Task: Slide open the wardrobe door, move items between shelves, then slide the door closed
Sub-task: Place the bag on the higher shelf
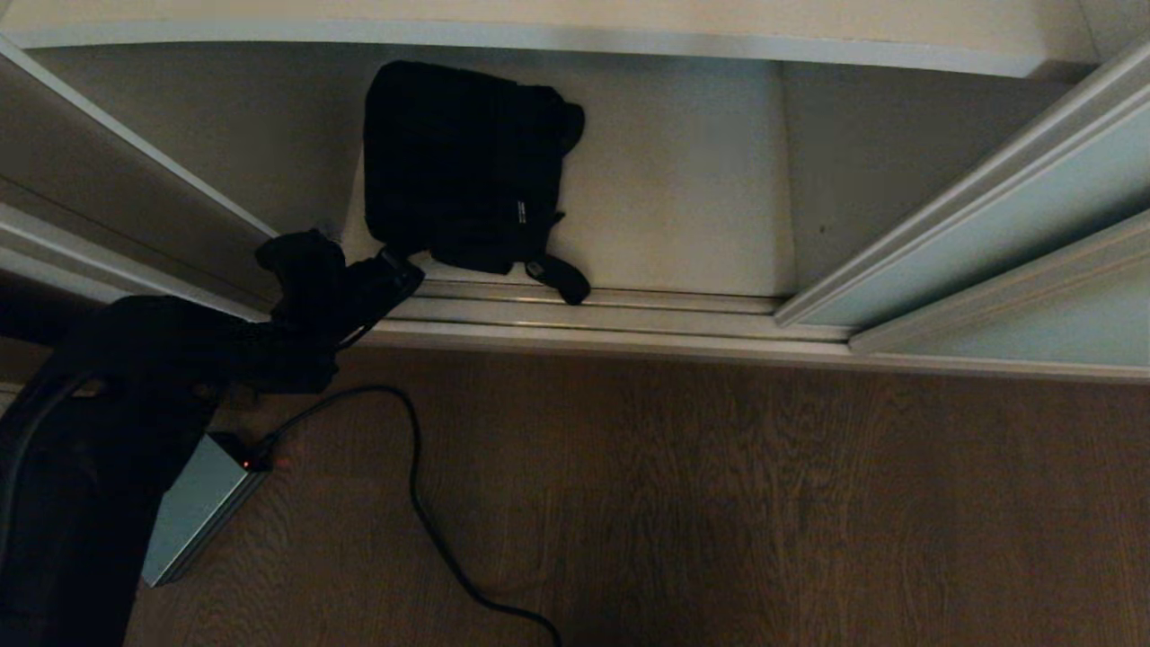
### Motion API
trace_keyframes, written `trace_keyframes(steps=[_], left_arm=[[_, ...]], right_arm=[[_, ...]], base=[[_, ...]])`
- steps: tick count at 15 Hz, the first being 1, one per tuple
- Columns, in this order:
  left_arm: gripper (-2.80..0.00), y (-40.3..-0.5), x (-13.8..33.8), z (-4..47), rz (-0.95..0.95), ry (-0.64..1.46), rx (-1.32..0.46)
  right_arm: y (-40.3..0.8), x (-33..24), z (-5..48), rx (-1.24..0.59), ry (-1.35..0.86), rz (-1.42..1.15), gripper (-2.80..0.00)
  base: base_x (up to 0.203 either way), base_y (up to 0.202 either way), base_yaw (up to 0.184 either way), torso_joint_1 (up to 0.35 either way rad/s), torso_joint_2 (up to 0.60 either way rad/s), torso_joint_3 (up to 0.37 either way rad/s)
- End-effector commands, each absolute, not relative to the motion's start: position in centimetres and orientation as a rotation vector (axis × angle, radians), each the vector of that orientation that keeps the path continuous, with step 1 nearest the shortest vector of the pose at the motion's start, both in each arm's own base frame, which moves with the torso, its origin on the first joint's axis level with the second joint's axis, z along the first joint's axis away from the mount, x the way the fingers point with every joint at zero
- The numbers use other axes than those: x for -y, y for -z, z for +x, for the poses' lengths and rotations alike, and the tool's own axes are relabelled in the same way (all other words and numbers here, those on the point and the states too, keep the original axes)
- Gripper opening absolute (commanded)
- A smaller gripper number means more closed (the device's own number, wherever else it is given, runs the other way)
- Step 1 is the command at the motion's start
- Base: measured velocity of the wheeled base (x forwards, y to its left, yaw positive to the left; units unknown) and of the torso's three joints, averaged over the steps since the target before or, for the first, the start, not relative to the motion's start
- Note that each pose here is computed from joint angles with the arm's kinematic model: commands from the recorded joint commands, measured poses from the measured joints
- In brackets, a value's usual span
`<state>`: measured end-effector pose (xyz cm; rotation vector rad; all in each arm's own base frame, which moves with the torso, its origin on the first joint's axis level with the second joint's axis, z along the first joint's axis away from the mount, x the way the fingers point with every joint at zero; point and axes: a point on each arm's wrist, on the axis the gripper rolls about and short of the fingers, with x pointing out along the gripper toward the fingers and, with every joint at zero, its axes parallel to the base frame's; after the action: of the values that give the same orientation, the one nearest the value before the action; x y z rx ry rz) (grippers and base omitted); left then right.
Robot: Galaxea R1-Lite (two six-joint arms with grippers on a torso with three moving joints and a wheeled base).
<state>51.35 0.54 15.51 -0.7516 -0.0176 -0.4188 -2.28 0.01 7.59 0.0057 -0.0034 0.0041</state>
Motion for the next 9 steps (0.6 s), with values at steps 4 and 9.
trace_keyframes(steps=[4,9], left_arm=[[-2.8,-20.5,0.4,45.0,-0.742,0.4,-0.078],[-2.8,-21.8,0.9,40.8,-0.744,0.301,-0.182]], right_arm=[[-7.6,0.0,-2.3,0.007,-0.006,0.006,-2.8],[-7.5,0.0,-2.3,0.006,-0.005,0.006,-2.8]], base=[[0.0,0.0,0.0,0.0,0.0,0.0],[0.0,0.0,0.0,0.0,0.0,0.0]])
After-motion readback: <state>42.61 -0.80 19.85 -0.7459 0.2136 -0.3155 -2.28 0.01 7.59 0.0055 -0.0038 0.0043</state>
